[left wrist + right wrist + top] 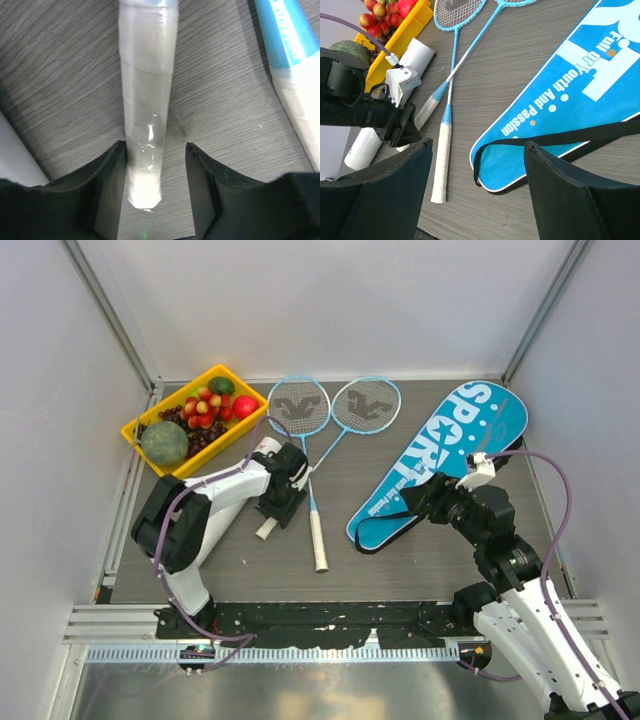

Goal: Pack up the badminton gear

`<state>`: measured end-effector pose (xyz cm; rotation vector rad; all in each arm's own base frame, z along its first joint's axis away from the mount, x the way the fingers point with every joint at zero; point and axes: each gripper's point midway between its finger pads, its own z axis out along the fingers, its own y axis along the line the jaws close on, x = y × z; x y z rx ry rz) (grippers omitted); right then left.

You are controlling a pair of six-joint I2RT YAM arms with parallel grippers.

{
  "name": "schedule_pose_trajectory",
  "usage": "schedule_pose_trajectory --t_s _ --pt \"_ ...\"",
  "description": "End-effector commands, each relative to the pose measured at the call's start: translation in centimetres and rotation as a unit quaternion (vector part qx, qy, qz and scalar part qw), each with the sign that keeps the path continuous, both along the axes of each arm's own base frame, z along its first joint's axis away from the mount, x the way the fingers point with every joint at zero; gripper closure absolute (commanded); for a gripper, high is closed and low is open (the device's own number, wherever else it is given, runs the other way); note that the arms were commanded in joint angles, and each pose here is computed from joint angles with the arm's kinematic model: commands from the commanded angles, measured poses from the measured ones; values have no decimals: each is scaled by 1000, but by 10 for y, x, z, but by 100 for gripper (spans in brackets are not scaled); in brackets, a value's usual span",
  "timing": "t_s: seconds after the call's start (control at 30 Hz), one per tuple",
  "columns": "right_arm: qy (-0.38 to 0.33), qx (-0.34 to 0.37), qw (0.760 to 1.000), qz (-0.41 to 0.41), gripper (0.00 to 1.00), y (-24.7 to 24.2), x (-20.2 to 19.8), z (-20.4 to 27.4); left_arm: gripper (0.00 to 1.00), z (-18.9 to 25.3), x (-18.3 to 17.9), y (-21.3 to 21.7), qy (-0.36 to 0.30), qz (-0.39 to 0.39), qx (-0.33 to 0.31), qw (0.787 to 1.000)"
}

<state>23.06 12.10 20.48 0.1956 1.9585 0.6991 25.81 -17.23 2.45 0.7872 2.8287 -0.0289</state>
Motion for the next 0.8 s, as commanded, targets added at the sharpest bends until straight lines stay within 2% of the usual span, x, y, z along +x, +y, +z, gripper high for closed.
schedule_pose_trajectory --t_s 0.0,0.17,0.27,0.33,0.5,0.63,0.67,0.7,0.73,0.77 --pt "-22 22 999 13 22 6 -3 20 51 6 0 -7 -4 11 2 1000" --pt "-8 79 996 38 22 22 -9 17 69 18 -4 -6 -13 19 -8 1000" --pt "13 118 992 41 21 30 -10 4 92 35 -7 -11 -29 24 -38 999" --pt "26 142 988 46 17 36 -8 -1 100 46 -8 -15 -41 26 -62 997" --pt "64 181 981 27 4 43 2 -21 100 79 -8 -28 -80 35 -130 988" --pt "80 217 973 1 3 47 20 -34 100 95 -14 -43 -79 36 -186 979" --pt "68 227 971 2 4 50 26 -29 100 98 -15 -47 -77 35 -197 977" --pt "91 235 968 -3 5 54 30 -39 100 101 -16 -50 -75 36 -207 975" --pt "76 248 966 0 5 57 38 -31 100 104 -17 -53 -75 36 -217 973" --pt "90 254 963 -3 7 61 42 -38 100 107 -18 -55 -76 37 -225 971"
